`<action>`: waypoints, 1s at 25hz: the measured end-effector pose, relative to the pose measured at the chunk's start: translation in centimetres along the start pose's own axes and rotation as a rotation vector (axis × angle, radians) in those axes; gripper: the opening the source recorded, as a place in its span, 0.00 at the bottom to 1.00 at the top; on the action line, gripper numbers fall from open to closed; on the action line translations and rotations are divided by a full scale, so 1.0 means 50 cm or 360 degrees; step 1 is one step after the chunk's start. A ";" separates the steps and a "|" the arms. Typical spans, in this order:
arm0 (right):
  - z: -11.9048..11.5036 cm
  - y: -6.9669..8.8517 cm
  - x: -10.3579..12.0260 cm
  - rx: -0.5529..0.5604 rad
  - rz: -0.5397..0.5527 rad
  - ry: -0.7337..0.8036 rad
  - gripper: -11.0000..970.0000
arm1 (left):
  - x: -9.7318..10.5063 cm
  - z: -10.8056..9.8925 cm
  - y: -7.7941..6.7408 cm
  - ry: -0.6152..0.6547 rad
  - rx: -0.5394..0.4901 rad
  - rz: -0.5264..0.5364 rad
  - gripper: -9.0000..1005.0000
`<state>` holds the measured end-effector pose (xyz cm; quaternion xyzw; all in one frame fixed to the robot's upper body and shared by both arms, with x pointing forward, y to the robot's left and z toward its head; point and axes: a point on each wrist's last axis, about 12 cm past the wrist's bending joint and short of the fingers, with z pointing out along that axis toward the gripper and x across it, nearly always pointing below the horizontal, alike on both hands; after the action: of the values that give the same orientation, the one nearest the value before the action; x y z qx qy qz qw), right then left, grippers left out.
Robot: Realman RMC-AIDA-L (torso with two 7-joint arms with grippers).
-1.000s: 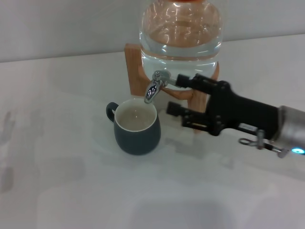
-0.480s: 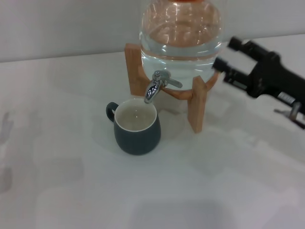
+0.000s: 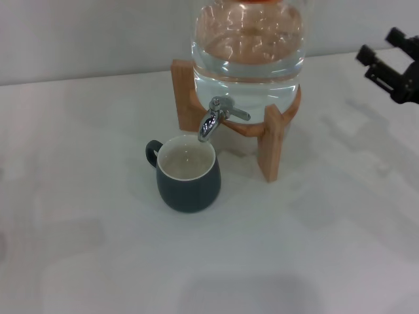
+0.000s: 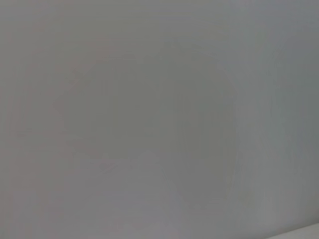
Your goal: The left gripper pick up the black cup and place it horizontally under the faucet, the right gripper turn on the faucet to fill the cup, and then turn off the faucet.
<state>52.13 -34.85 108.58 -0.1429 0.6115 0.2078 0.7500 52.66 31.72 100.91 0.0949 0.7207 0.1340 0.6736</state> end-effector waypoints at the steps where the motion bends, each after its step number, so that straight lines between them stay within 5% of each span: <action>1: -0.003 -0.005 0.002 0.0041 -0.0020 0.0002 0.79 | 0.001 0.001 0.003 0.0005 -0.0015 -0.0006 0.88; 11: -0.024 -0.050 0.006 0.0380 -0.0092 -0.0053 0.80 | -0.009 0.007 0.002 -0.0027 -0.0069 -0.0083 0.88; 25: -0.007 -0.058 0.002 0.0474 -0.0037 -0.0140 0.80 | -0.039 0.008 0.014 -0.0216 -0.0156 -0.0107 0.88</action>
<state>53.25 -37.56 108.28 -0.0279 0.6005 0.1121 0.7912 53.16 31.81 102.94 0.0462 0.6688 0.1397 0.7288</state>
